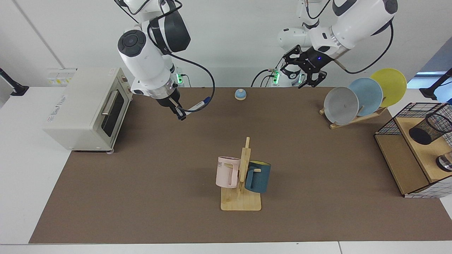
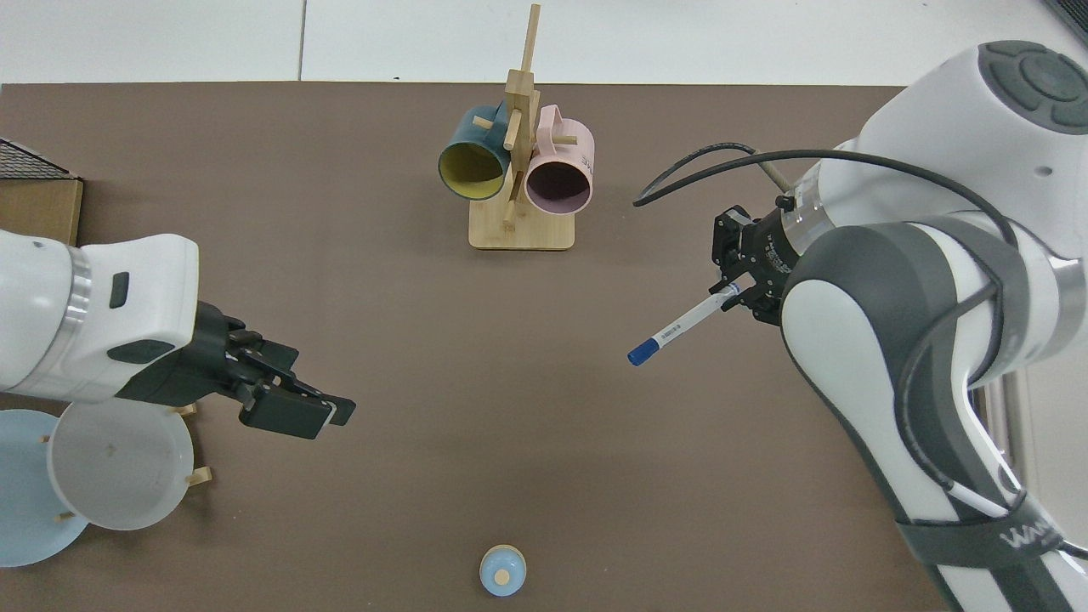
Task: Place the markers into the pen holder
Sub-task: 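Carry the marker toward the middle while the left gripper reaches in, then close the left gripper on the marker's free end near the right gripper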
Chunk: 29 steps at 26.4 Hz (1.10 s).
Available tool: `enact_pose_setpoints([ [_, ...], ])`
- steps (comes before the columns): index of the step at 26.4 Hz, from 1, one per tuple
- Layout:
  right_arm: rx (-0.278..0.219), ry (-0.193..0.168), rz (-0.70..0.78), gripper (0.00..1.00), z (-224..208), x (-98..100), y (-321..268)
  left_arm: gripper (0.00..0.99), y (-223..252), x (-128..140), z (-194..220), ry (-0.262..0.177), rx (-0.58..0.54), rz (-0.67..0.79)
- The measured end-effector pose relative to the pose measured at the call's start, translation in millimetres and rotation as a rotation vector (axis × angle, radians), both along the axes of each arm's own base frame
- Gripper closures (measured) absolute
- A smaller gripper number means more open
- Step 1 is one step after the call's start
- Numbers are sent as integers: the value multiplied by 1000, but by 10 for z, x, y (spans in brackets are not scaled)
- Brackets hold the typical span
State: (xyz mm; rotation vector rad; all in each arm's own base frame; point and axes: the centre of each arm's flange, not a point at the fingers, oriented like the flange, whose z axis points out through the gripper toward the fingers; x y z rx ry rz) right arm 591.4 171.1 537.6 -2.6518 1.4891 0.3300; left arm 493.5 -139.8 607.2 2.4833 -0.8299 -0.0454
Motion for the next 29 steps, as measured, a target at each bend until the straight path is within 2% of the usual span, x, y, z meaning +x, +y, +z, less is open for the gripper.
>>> enact_pose_setpoints([
  [6, 34, 43, -111, 828, 131, -98, 265, 0, -186, -107, -510, 46, -157, -52],
  [10, 38, 63, -167, 828, 153, -145, 409, 0, -508, -339, -673, 41, -231, -62],
  [14, 30, 73, -191, 828, 154, -192, 532, 0, -870, -555, -600, 31, -297, -52],
  [24, 23, 80, -169, 828, 151, -287, 751, 0, -1270, -656, -480, -72, -325, -29],
  [29, 11, 105, -139, 828, 131, -377, 871, 0, -1392, -691, -487, -166, -315, -122],
])
